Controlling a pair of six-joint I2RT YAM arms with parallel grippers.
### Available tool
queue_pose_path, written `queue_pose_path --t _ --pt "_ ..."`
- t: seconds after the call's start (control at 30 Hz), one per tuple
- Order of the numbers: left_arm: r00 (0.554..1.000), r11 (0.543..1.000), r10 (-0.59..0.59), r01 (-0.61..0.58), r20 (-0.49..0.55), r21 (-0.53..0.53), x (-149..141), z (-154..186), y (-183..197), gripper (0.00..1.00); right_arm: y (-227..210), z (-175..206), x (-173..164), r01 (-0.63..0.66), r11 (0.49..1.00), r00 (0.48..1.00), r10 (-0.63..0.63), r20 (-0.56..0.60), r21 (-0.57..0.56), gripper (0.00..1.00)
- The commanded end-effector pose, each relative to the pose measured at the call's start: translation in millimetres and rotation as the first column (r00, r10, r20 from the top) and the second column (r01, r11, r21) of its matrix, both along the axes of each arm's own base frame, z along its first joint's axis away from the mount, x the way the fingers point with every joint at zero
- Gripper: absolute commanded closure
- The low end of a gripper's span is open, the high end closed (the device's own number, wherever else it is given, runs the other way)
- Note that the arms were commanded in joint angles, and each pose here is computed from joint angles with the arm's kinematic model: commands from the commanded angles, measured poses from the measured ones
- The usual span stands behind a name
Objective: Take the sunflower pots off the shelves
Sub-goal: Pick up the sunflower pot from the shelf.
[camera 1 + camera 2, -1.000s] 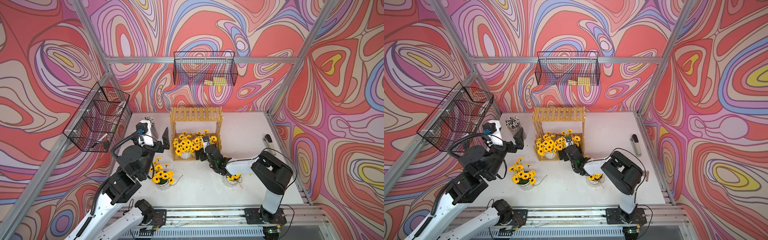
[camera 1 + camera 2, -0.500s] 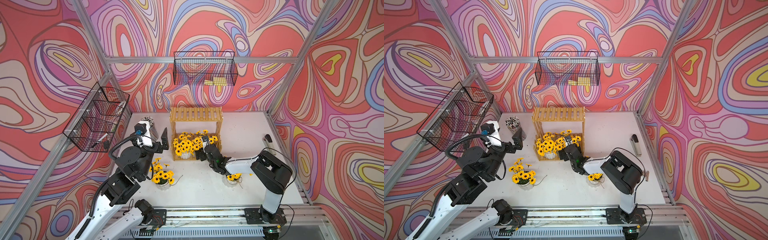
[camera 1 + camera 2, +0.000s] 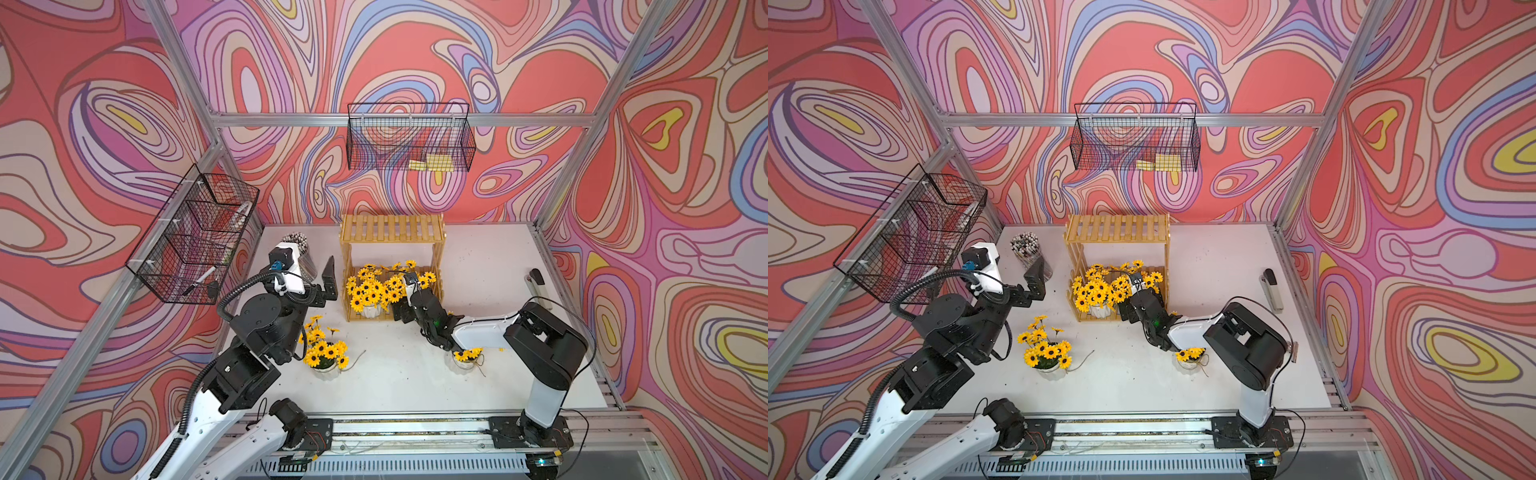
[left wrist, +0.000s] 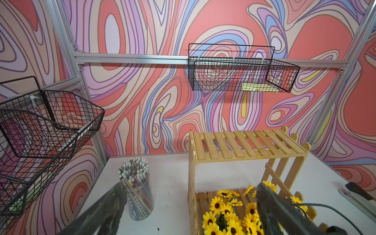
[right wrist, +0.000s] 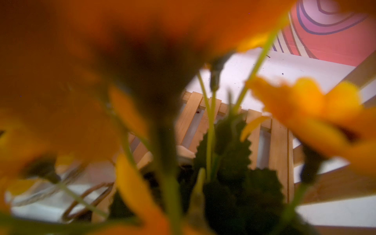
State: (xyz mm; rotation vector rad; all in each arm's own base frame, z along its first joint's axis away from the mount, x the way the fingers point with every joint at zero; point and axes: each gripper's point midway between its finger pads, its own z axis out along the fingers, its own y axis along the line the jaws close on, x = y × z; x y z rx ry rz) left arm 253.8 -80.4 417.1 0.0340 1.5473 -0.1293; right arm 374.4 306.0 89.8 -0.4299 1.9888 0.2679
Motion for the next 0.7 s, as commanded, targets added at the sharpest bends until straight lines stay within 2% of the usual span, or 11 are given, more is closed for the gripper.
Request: queue_pose_path --t 0.0,0.27,0.67 --pt "0.999 1.0 0.025 -0.025 0.02 -0.001 -1 3 6 0.0 -3 17 1 -0.008 1.0 0.999 0.008 0.043 0.007 0.53" --pt "0.999 1.0 0.023 -0.023 0.022 -0.003 -1 4 6 0.0 -1 49 -2 -0.033 0.998 0.995 0.028 0.093 0.056 0.71" --pt "0.999 1.0 0.02 -0.02 0.025 -0.01 -2 5 6 0.0 -8 75 -13 -0.044 0.993 0.993 0.031 0.113 0.111 0.73"
